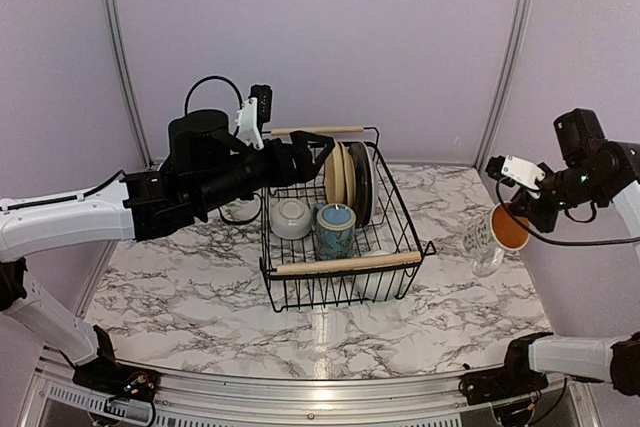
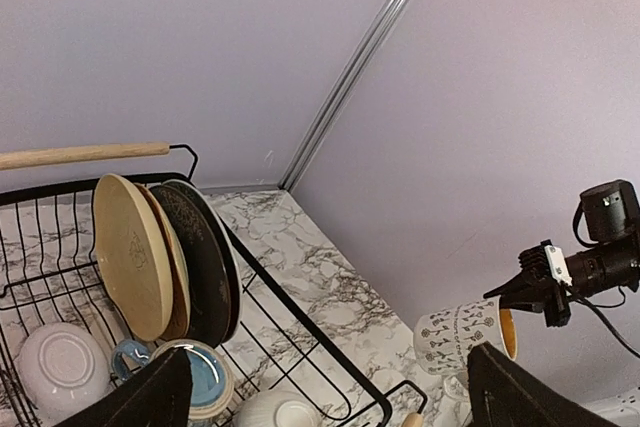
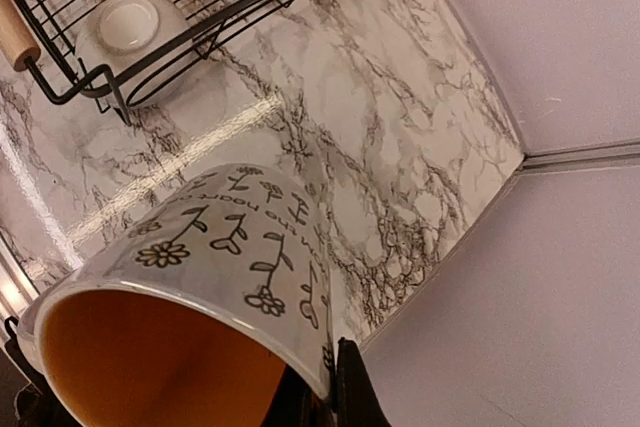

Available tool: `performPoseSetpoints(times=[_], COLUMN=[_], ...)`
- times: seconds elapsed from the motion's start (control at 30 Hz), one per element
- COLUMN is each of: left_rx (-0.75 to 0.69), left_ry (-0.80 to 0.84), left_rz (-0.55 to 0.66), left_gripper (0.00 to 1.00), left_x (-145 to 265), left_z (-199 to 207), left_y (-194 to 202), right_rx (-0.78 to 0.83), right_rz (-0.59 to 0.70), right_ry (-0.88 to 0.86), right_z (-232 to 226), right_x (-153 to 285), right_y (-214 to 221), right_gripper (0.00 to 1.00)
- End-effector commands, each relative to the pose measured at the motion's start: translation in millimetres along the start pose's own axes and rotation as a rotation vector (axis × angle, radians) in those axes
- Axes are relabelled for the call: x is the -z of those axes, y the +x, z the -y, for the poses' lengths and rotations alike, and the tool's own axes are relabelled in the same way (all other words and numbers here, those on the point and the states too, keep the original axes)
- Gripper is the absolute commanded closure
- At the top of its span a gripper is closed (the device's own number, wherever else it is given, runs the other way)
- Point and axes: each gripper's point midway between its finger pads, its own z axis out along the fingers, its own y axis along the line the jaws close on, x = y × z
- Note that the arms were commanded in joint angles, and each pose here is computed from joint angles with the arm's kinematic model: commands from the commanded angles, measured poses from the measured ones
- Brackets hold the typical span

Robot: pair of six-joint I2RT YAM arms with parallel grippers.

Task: Load the mixed dishes into the dish rack
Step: Grab the cup at the corner of the board, then pass from the right arm to the left

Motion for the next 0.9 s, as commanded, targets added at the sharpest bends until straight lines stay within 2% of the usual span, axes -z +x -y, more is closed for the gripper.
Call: performPoseSetpoints(times=[0.0,0.1,0.2,0.5,0.73,0.87], left_rx=[0.182,0.275,0.334,0.457,0.549,0.587], left_ry=[0.131,0.226,0.296,0.422,0.482,0.570], left_rz=[0.093,0.081,0.021,-0.124,-0.217,-0.237], left_gripper=[0.02,0.11,0.18,0.26,0.28,0.29], left_x=[-4.9,-15.2,-31.1,-56.4,-71.1,-73.8], left_z=[22.9,40.5,55.0,76.9,88.0,100.3], left_y=[-31.4,-31.9,-22.1,18.9,49.6,56.0], right_rx=[-0.070,-0.099,-0.096,-0.027,-0.012,-0.013], right_rz=[0.204,0.396,0.580,0.925,1.035,1.060], right_ry=[0.261,0.384,0.418,0.247,0.120,0.080], right_z=[47.1,68.7,72.4,44.9,35.6,36.0], right_x=[69.7,110.5,135.1,149.8,153.7,151.1], right_y=[-45.4,-79.2,-106.9,-154.4,-172.9,-178.6], right_gripper=[1.00,1.00,1.00,1.00,1.00,1.00])
